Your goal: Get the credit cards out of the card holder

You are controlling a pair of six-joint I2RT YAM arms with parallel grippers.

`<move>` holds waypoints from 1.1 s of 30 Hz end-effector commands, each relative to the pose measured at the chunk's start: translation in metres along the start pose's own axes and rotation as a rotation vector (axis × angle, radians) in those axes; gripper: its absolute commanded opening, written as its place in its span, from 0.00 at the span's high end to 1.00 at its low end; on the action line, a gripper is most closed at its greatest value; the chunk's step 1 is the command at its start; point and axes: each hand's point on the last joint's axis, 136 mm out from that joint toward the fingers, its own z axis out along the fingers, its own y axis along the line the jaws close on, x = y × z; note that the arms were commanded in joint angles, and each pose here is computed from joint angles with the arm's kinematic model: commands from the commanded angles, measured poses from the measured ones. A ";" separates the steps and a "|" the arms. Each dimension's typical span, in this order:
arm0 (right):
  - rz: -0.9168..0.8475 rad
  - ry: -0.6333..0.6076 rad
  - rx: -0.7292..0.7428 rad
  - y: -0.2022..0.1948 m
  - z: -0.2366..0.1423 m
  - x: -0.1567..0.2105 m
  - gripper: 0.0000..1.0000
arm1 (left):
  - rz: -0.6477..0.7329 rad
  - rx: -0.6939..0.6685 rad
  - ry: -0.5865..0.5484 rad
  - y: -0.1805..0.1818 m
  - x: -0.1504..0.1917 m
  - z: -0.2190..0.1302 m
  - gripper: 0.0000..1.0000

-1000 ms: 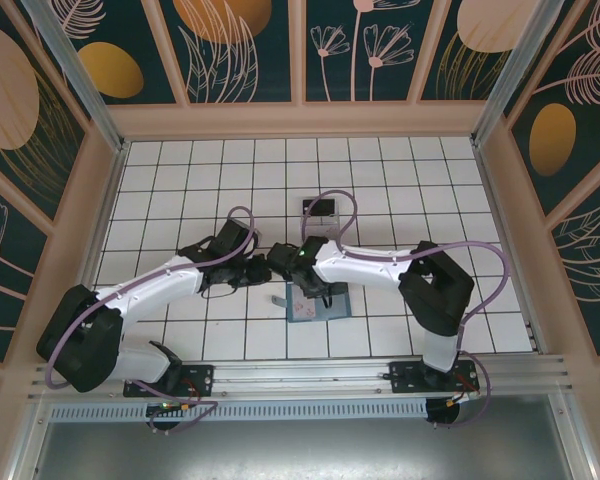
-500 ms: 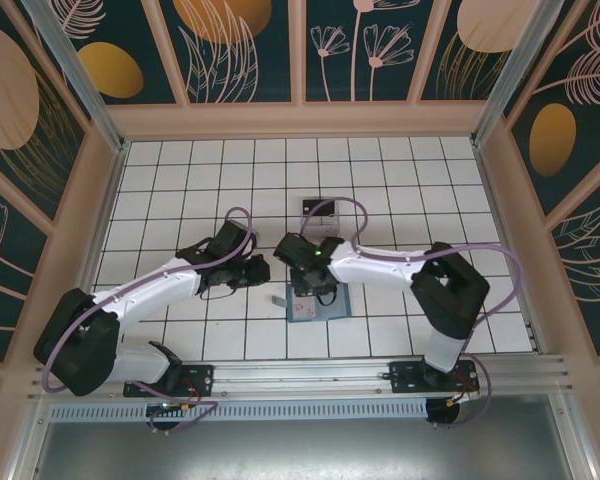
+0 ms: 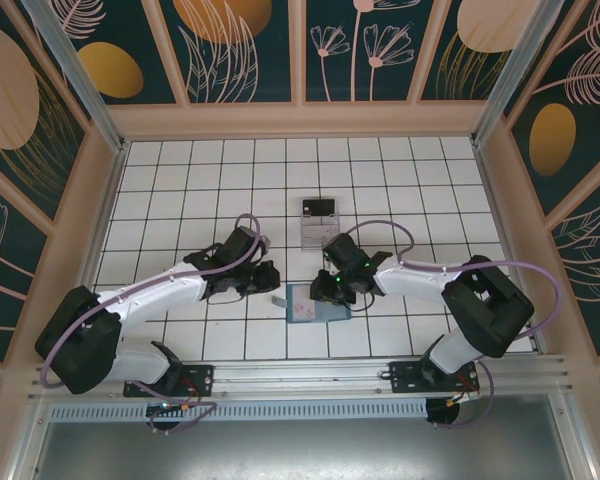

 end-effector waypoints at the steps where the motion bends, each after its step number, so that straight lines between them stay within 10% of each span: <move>1: -0.022 0.012 -0.100 0.018 -0.004 -0.001 0.76 | -0.011 0.027 0.024 -0.014 0.007 0.010 0.88; 33: 0.006 0.093 -0.161 -0.010 0.016 0.015 0.82 | -0.013 -0.111 0.169 0.027 0.051 0.064 0.92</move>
